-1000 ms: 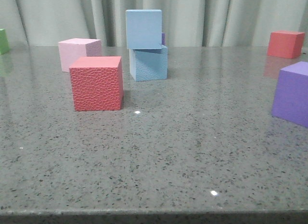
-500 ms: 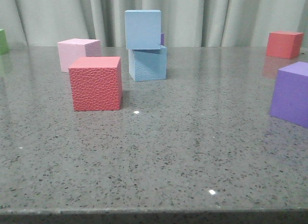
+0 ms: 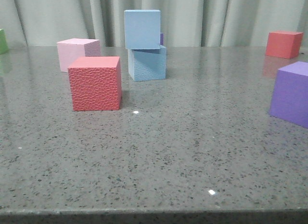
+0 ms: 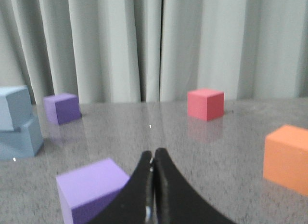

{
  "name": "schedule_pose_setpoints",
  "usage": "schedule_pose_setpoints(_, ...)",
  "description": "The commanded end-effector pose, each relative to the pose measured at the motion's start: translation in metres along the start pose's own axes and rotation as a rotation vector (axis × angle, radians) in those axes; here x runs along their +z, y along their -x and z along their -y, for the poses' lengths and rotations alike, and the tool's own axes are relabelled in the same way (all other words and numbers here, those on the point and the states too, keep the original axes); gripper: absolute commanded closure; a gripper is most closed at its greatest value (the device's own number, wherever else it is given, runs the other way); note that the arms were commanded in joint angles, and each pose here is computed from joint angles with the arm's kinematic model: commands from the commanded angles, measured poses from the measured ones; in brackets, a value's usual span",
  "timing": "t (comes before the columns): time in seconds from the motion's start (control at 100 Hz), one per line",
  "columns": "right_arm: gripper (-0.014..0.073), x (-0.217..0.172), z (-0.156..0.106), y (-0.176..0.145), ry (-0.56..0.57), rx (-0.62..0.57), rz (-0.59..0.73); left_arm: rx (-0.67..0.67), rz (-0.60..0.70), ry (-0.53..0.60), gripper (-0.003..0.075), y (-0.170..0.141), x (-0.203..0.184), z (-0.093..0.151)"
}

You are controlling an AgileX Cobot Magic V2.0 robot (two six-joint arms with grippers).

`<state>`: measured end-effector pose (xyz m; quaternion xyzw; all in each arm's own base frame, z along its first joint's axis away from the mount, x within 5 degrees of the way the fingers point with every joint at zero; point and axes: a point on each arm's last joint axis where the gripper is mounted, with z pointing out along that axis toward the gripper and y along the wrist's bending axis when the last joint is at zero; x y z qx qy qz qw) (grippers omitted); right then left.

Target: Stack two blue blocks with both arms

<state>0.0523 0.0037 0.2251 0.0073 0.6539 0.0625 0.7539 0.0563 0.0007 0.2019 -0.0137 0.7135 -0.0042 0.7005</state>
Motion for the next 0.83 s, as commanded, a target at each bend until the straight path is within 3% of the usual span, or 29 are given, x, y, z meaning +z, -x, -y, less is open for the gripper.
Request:
schedule_pose_setpoints(0.0, 0.0707, -0.001, 0.001, 0.006, -0.020, -0.005, 0.102, -0.013, 0.116, -0.006, 0.0738, 0.009, -0.003, 0.000)
schedule_pose_setpoints(0.15, 0.0707, 0.000, 0.004, -0.004, -0.062, -0.001, 0.060, -0.013, 0.114, -0.006, 0.0738, 0.009, -0.003, 0.000)
schedule_pose_setpoints(0.82, 0.0707, -0.001, 0.004, -0.004, -0.061, -0.001, 0.065, -0.013, 0.114, -0.006, 0.0738, 0.009, -0.003, 0.000)
